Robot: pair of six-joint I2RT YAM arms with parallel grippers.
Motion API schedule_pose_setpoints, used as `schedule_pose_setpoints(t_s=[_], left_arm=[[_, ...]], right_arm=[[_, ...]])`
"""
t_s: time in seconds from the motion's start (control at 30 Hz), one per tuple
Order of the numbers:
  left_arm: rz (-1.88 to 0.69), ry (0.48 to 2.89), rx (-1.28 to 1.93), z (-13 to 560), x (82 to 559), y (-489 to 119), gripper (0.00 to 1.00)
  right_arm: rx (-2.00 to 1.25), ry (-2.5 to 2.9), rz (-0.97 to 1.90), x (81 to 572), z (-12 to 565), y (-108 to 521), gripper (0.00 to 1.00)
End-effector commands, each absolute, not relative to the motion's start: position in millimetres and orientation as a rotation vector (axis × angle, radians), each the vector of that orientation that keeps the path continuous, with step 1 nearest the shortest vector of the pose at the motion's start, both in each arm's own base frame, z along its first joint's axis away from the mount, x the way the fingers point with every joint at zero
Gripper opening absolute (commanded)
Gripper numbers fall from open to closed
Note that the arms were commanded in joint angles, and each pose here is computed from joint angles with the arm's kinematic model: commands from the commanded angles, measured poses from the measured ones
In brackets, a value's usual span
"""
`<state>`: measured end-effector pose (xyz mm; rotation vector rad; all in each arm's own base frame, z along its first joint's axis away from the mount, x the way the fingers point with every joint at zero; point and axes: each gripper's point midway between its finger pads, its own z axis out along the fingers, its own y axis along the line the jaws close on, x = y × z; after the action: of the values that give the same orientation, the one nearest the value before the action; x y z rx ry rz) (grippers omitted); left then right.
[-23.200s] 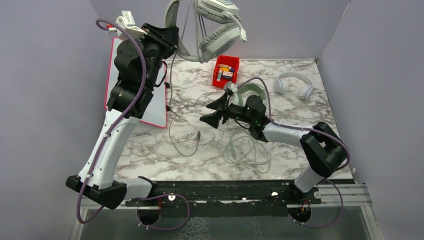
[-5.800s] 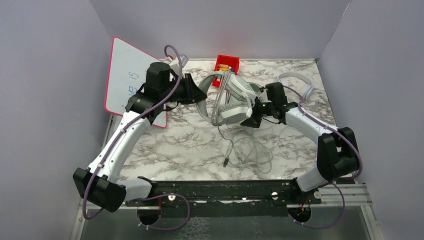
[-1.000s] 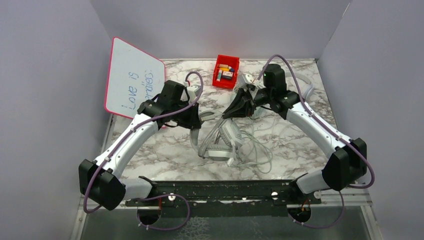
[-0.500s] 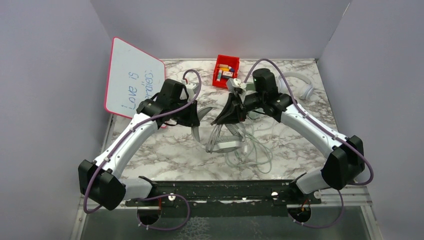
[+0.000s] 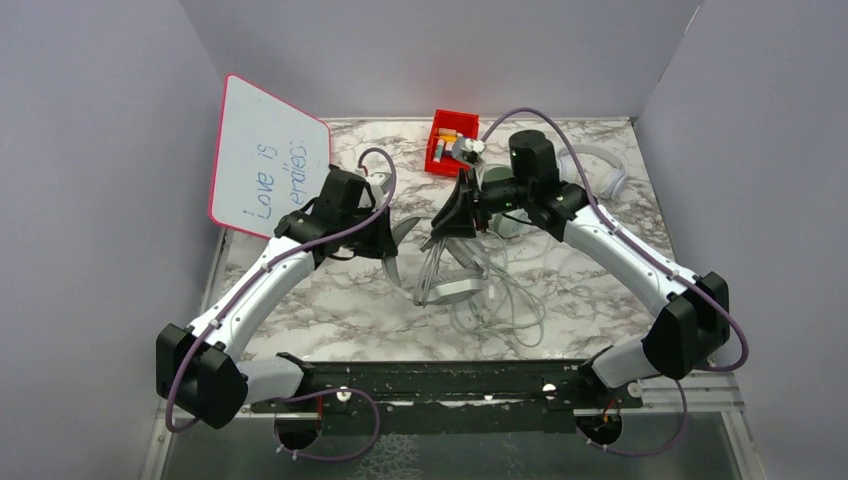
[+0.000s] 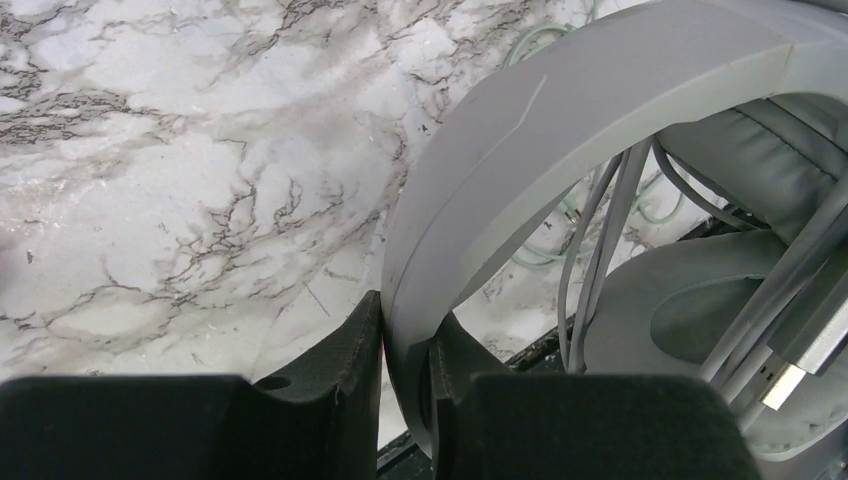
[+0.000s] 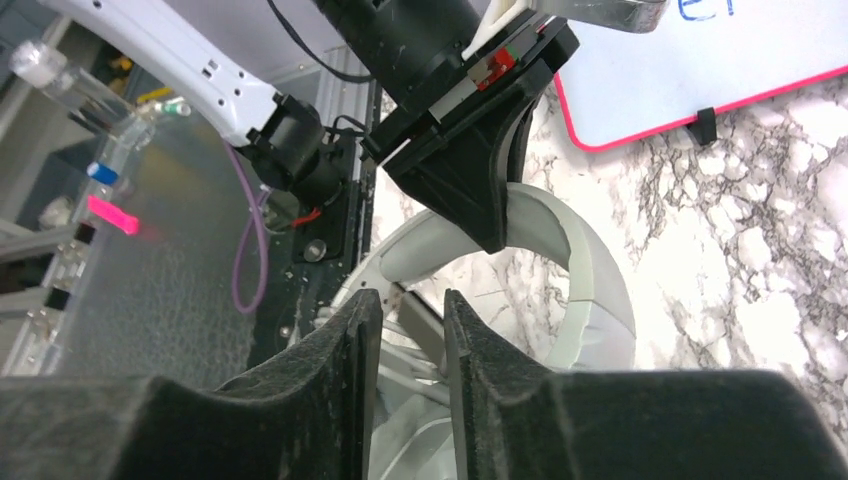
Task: Wrap the headphones
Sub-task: Wrap the headphones cable around the headphones, then place the headphones at the center of the board.
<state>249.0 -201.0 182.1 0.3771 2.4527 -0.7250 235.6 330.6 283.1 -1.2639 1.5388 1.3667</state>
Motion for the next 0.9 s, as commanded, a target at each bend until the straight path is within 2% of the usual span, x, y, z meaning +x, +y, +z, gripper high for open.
schedule_pose_setpoints(t_s=[0.0,0.13,0.17,0.33,0.6,0.77,0.87], left_arm=[[-0.754,2.324,0.269,203,269,-204,0.00],[-0.707,2.301,0.194,196,280,-192,0.00],[-0.699,2.297,0.172,192,282,-188,0.00],[-0.634,2.270,-0.007,177,305,-157,0.00],[-0.476,2.208,-0.267,157,363,-113,0.00],[-0.472,2.229,-0.308,133,401,-119,0.00],[-0.523,2.245,-0.344,122,419,-128,0.00]], right_arm=[[-1.145,1.608,1.400,236,313,331,0.36],[-1.055,1.614,1.407,239,342,331,0.44],[-1.034,1.621,1.401,241,348,331,0.53],[-0.839,1.738,1.185,278,363,316,0.65],[-0.563,1.977,0.814,328,332,255,0.80],[-0.435,2.014,0.788,339,308,214,0.88],[-0.426,2.027,0.791,337,299,205,0.90]])
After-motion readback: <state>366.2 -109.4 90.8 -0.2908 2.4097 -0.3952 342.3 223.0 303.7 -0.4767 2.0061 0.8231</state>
